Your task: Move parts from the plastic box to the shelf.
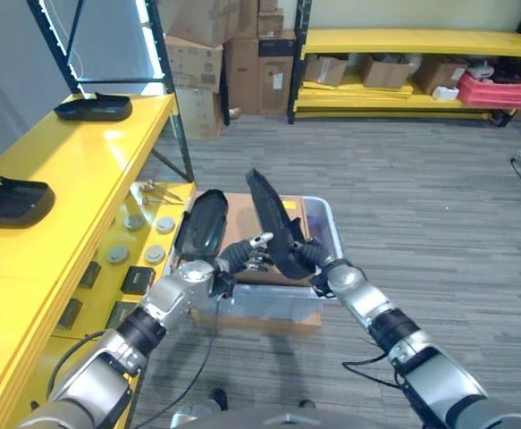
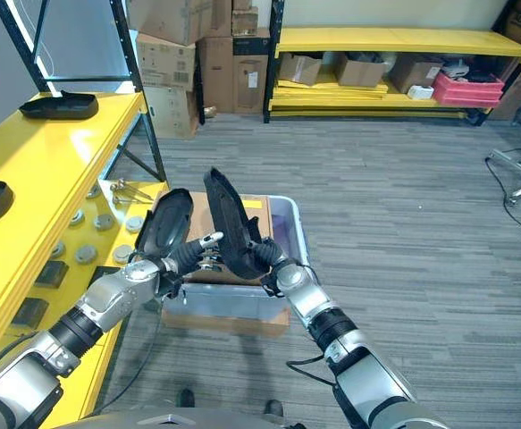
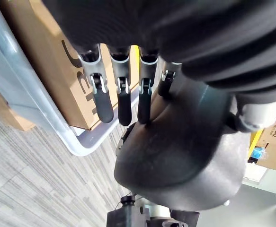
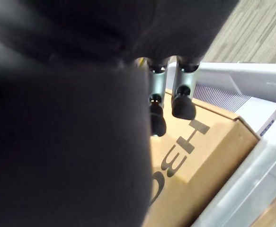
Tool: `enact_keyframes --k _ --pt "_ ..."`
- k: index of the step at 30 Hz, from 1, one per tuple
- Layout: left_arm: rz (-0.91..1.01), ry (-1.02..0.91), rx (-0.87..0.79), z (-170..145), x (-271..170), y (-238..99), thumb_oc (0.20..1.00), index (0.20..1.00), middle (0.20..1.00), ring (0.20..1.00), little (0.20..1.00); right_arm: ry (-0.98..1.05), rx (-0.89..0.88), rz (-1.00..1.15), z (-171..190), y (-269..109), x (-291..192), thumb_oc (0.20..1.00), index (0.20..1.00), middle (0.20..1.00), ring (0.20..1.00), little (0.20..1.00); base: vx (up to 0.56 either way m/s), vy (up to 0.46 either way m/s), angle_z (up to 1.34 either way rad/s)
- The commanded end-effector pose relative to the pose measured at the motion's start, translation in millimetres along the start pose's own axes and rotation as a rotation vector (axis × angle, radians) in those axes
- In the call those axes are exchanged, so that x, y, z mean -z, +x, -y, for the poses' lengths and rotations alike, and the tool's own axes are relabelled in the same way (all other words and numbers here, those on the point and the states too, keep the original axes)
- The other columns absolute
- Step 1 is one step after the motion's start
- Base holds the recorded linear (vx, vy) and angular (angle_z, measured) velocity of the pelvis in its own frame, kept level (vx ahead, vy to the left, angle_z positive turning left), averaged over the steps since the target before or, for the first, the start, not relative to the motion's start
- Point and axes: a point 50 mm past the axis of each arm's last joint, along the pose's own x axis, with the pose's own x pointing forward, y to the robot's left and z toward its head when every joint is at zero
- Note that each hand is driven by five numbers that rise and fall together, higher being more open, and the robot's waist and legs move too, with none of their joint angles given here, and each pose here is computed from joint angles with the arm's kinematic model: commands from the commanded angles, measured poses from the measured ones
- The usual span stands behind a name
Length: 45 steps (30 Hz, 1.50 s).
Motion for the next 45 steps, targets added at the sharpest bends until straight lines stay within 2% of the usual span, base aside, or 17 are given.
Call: enact_keyframes --k 1,4,5,6,19,25,29,31,35,40,45 --pt "0.195 0.018 0.207 54.3 -57.9 22.1 0.2 0.2 0.2 0.2 0.2 -0.069 -0.082 0.167 -21.3 8.5 -48.8 0.2 0.2 0.2 0.2 0.2 0.0 0.0 0.0" --pt "0.174 0.014 0.177 53.6 -52.1 23.8 0.2 0.2 0.2 0.2 0.2 -0.074 -0.078 0.167 -23.5 9.7 -47.8 0.2 0.2 0.2 0.2 0.2 0.0 0.0 0.0" --pt "0.165 -0.011 0.171 53.4 -49.6 24.8 0.482 0.482 0.482 0.482 0.482 -0.073 -0.076 0.165 -24.0 9.9 -47.5 0.2 0.2 0.2 0.2 0.2 0.0 0.0 0.0" --pt "0.161 -0.028 0.17 53.4 -48.7 25.2 1.0 1.0 1.0 1.0 1.0 -0.073 -0.074 0.164 -24.3 10.1 -47.4 0.2 0.2 0.2 0.2 0.2 0.0 0.0 0.0" --pt "0.151 -0.256 0.104 38.0 -27.0 27.5 1.0 1.0 1.0 1.0 1.0 -0.1 -0.062 0.153 -19.1 10.3 -28.6 0.2 0.2 0.2 0.2 0.2 0.0 0.0 0.0" --pt "0.154 -0.336 0.026 29.5 -23.5 28.9 1.0 1.0 1.0 1.0 1.0 -0.125 -0.06 0.167 -14.2 10.7 -40.4 0.2 0.2 0.2 0.2 0.2 0.0 0.0 0.0" --pt "0.161 -0.373 -0.002 24.9 -26.0 30.4 1.0 1.0 1.0 1.0 1.0 -0.083 0.003 0.144 -9.3 13.1 -48.7 0.2 0.2 0.2 0.2 0.2 0.04 0.0 0.0" --pt "0.163 -0.409 -0.028 16.6 -19.4 28.8 1.0 1.0 1.0 1.0 1.0 -0.036 0.118 0.095 6.9 14.6 -45.1 0.2 0.2 0.2 0.2 0.2 0.12 0.034 0.02" --pt "0.165 -0.43 -0.055 8.7 -12.0 23.7 1.0 1.0 1.0 1.0 1.0 -0.018 0.201 0.07 27.3 12.7 -40.4 0.2 0.2 0.2 0.2 0.2 0.06 0.028 0.02" --pt "0.158 -0.502 -0.106 -11.7 10.0 7.0 1.0 1.0 1.0 1.0 1.0 -0.049 0.317 -0.004 70.5 4.8 -18.3 0.2 0.2 0.2 0.2 0.2 0.06 0.044 0.0" --pt "0.138 -0.495 -0.147 -25.4 34.8 -11.0 1.0 1.0 1.0 1.0 1.0 -0.083 0.396 -0.078 91.9 -4.1 5.3 0.2 0.2 0.2 0.2 0.2 0.02 0.06 0.06"
